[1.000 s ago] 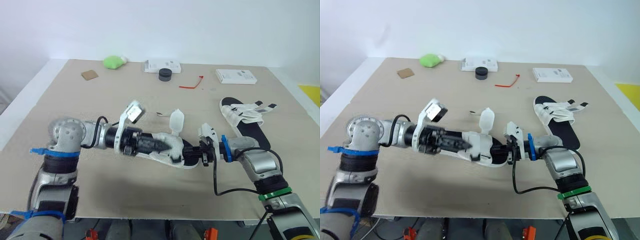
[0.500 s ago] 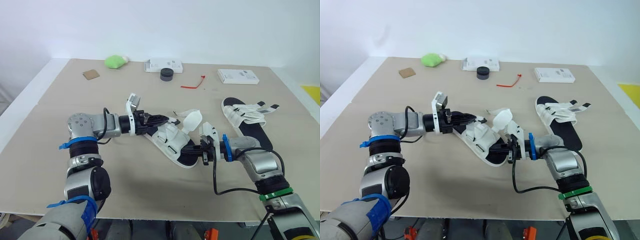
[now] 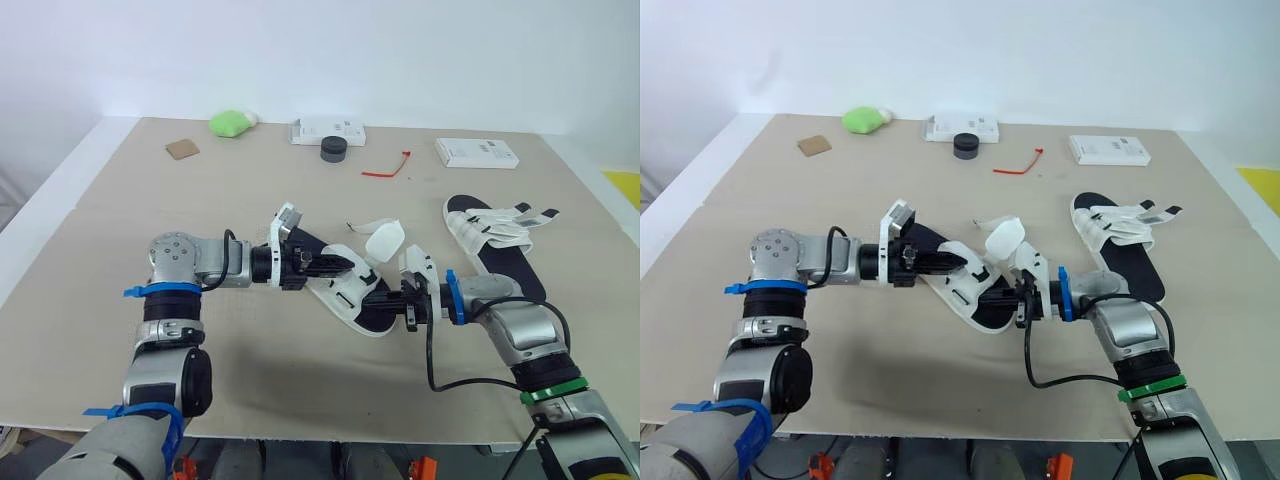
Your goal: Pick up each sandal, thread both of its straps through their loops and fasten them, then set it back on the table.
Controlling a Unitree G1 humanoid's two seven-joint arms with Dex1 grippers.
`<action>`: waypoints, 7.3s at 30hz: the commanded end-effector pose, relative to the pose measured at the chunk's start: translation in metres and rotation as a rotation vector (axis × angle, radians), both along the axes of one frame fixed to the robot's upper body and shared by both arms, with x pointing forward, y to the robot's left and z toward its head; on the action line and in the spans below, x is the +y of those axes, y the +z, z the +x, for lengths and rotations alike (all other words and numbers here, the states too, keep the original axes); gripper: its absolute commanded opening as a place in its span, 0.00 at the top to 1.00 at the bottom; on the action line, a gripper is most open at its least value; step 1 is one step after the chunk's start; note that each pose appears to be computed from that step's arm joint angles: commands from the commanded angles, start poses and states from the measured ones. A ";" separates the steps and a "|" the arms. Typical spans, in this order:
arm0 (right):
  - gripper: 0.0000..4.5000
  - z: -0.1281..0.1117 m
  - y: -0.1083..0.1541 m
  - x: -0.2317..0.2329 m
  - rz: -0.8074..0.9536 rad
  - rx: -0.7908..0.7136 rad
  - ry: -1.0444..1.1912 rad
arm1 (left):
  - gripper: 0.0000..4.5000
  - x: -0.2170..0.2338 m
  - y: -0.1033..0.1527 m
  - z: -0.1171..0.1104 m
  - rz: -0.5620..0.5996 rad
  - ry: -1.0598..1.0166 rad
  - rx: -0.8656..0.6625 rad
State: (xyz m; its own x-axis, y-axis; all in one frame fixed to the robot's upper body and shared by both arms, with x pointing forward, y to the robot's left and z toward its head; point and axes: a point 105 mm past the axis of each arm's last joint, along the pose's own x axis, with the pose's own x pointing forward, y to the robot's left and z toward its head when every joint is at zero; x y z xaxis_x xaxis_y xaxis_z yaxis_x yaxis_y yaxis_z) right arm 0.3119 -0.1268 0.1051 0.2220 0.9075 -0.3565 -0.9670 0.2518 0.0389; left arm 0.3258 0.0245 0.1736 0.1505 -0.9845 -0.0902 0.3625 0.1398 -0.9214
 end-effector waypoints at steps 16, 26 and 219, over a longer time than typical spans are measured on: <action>1.00 -0.009 -0.021 -0.009 -0.036 0.074 -0.050 | 0.14 -0.004 0.020 0.037 -0.029 0.120 -0.056; 1.00 -0.008 -0.021 -0.006 -0.036 0.073 -0.040 | 0.14 0.043 0.077 0.026 -0.186 0.075 -0.235; 1.00 -0.021 -0.015 0.008 -0.107 0.052 0.092 | 0.98 0.069 0.015 -0.049 -0.154 -0.167 -0.109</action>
State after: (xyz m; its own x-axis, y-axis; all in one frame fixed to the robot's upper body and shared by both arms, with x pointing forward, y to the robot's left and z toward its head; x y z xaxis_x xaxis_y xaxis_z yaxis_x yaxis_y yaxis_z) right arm 0.2909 -0.1087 0.1038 0.0935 0.9033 -0.4187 -0.9927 0.1169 0.0305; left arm 0.2729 0.0946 0.1816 -0.0184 -0.9980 0.0597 0.4462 -0.0616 -0.8928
